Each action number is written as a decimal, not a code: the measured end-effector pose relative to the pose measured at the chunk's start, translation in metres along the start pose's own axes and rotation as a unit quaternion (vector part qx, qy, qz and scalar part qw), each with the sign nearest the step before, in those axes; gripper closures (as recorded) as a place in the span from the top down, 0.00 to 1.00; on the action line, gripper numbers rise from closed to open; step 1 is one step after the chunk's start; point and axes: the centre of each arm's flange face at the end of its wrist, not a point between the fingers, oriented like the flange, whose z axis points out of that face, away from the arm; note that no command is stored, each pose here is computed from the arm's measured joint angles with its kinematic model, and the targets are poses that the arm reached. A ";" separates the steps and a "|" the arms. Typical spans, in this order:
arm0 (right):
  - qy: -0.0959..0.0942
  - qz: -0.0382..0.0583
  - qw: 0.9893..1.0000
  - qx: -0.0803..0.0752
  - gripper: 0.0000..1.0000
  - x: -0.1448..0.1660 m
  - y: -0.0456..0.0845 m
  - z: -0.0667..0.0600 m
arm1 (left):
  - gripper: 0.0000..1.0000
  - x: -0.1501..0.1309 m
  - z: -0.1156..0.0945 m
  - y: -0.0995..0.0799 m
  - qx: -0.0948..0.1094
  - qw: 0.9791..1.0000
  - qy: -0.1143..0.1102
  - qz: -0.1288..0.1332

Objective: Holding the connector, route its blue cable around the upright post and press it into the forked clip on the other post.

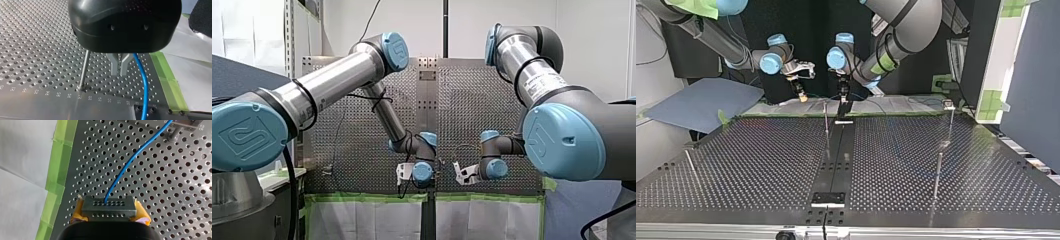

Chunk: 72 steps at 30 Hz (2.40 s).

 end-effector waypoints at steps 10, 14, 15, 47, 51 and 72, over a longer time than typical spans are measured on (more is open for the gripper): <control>0.000 0.000 1.000 0.000 0.00 0.000 0.000 0.000 | 0.00 0.000 0.000 0.000 0.000 1.000 0.000 0.000; 0.000 0.000 1.000 0.000 0.00 0.000 0.000 0.000 | 0.00 0.000 0.000 0.000 0.000 1.000 0.000 0.000; 0.000 0.000 1.000 0.000 0.00 0.000 0.000 0.000 | 0.00 0.000 0.000 0.000 0.000 1.000 0.000 0.000; 0.000 0.000 1.000 0.000 0.00 0.000 0.000 0.000 | 0.03 0.000 0.000 0.000 0.000 1.000 0.000 0.000; 0.000 0.000 1.000 0.000 0.00 0.000 0.000 0.000 | 0.03 0.000 0.000 0.000 0.000 1.000 0.000 0.000; 0.000 0.000 1.000 0.000 0.00 0.000 0.000 0.000 | 0.03 0.000 0.000 0.000 0.000 1.000 0.000 0.000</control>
